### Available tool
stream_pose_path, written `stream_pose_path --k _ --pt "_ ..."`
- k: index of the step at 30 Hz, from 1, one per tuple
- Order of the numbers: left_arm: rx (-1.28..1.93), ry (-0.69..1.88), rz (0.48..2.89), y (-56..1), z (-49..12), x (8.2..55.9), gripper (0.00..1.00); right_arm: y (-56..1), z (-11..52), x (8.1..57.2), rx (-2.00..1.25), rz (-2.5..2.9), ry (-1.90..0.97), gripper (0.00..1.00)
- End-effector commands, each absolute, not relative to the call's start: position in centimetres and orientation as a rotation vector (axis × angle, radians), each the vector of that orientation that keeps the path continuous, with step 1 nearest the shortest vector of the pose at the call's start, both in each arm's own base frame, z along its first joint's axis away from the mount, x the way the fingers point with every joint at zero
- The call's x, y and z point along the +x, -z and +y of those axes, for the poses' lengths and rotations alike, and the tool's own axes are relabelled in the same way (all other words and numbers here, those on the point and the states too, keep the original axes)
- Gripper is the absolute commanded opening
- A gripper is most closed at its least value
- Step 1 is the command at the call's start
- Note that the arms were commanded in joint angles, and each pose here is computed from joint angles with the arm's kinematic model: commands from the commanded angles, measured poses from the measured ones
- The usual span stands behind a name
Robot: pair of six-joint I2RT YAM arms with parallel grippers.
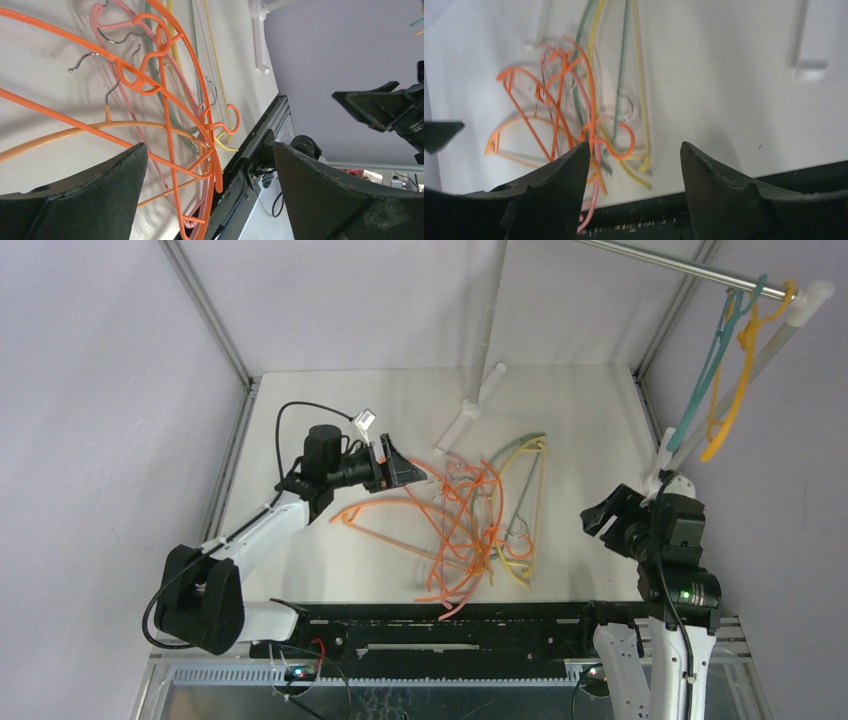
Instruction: Organize the hangers
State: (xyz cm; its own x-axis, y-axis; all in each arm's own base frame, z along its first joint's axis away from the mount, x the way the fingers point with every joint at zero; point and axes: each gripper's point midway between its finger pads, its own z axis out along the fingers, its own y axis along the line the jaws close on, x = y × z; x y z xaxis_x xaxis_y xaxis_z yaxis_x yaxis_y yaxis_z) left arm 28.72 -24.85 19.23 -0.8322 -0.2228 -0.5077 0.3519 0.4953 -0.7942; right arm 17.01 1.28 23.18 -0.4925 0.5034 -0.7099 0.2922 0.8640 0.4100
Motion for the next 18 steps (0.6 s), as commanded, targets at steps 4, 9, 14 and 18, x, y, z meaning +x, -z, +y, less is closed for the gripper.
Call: stream_pose_path --k 4,9,14,18 --pt "0.135 1.250 2.160 -17.7 -24.3 29.1 0.99 -21.5 4.4 15.4 0.495 2.223 -0.441 0.71" --pt "0.137 1.218 2.186 -16.7 -24.1 28.7 0.99 -21.7 5.9 16.1 0.430 2.230 -0.486 0.68" --pt "0.134 1.182 2.205 -16.0 -23.7 28.8 0.99 -22.1 9.0 17.4 0.274 2.243 -0.529 0.66" --pt "0.136 1.163 2.225 -15.4 -23.6 28.6 0.99 -22.2 13.3 18.7 0.118 2.272 -0.530 0.66"
